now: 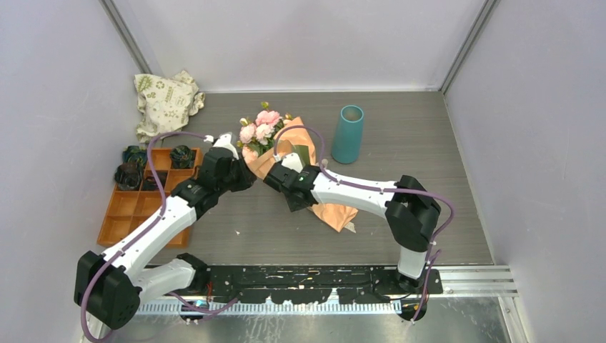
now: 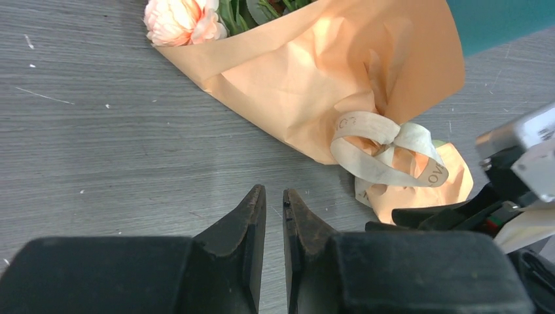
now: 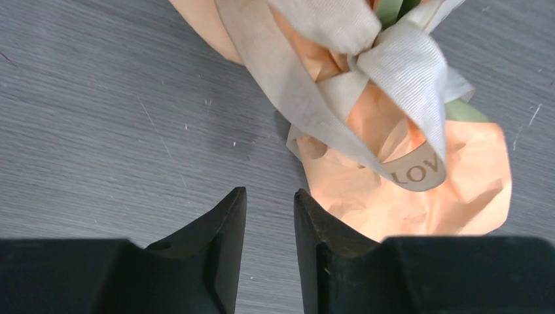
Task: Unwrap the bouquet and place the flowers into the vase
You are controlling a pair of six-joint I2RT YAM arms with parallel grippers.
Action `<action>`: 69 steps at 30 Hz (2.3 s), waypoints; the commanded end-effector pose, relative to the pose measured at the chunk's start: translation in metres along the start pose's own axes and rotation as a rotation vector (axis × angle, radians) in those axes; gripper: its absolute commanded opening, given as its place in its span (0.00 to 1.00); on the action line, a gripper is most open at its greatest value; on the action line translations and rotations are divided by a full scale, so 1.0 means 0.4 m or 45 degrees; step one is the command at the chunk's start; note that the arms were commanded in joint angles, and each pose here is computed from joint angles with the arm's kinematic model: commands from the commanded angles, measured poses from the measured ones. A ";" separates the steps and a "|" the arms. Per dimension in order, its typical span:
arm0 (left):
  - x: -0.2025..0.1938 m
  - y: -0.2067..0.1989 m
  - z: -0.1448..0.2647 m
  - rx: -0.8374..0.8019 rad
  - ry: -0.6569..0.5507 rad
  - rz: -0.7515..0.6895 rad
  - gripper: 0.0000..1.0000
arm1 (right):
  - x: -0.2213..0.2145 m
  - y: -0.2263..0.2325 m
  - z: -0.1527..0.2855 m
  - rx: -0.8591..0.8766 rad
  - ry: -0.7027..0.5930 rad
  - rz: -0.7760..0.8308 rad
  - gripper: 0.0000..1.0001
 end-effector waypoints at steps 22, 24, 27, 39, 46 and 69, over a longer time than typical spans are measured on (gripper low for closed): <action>0.045 -0.007 0.028 0.004 -0.119 -0.010 0.17 | 0.042 -0.018 -0.115 -0.039 0.028 -0.128 0.38; 0.044 -0.005 0.030 0.010 -0.120 -0.011 0.17 | 0.043 -0.023 -0.131 -0.044 0.040 -0.139 0.37; 0.043 -0.001 0.034 0.021 -0.123 -0.014 0.17 | 0.044 -0.031 -0.147 -0.063 0.039 -0.156 0.35; 0.048 -0.024 0.006 -0.055 -0.119 -0.012 0.18 | 0.053 -0.084 -0.127 -0.225 -0.036 -0.176 0.32; 0.047 -0.084 -0.092 -0.217 -0.084 0.001 0.18 | 0.111 -0.102 0.002 -0.133 -0.136 -0.219 0.34; -0.065 -0.167 -0.315 -0.063 0.180 -0.146 0.13 | 0.199 -0.336 -0.098 -0.353 -0.140 -0.430 0.43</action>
Point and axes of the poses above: each gripper's point midway between its finger pads, its own z axis back along the fingers, its own y axis along the line the jaws close on, x = y × z, the point moved 6 cm from there along z, back along the fingers, and after that the axes turned 7 degrees about -z, right-handed, at the moved point
